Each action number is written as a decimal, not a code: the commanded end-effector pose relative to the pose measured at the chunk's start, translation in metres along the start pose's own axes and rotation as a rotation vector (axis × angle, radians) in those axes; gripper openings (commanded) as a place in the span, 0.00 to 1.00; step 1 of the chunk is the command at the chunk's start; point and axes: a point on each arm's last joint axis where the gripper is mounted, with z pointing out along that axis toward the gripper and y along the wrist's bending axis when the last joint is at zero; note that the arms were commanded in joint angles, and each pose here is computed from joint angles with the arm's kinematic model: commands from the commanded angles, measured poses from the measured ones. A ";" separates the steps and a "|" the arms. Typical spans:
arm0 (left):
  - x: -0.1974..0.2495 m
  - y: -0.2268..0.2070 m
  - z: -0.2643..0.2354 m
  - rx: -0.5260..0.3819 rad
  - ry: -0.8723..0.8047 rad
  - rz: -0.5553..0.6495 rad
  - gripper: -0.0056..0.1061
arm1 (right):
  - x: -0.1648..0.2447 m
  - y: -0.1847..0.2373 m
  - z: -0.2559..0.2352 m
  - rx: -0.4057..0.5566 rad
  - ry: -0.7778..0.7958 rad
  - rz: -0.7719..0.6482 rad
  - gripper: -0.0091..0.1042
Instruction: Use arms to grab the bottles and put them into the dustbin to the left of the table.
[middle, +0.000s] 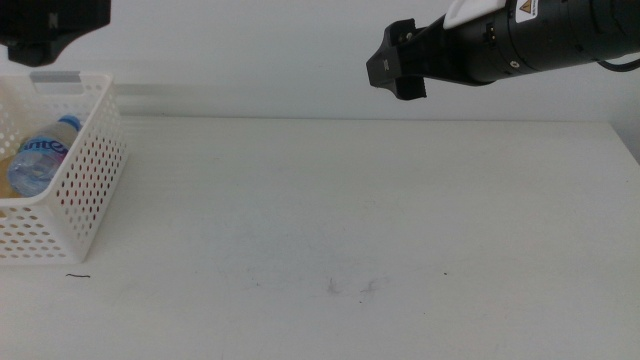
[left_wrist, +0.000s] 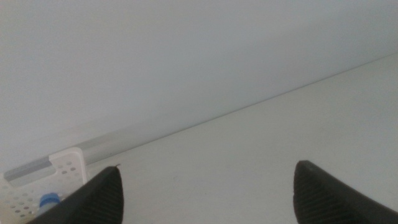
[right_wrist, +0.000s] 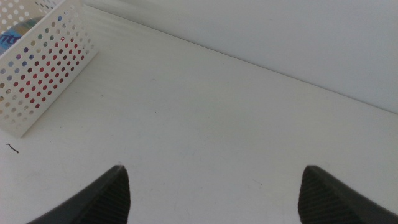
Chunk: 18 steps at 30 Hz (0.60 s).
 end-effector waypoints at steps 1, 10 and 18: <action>-0.001 0.000 0.000 -0.002 -0.020 0.000 0.89 | 0.000 -0.001 -0.001 0.006 -0.006 -0.012 0.81; 0.004 0.002 0.007 -0.018 -0.006 0.007 0.89 | -0.002 -0.008 -0.007 0.033 -0.022 -0.018 0.81; 0.066 0.013 -0.015 -0.216 -0.362 -0.105 0.89 | 0.011 -0.063 -0.070 0.168 -0.261 0.073 0.81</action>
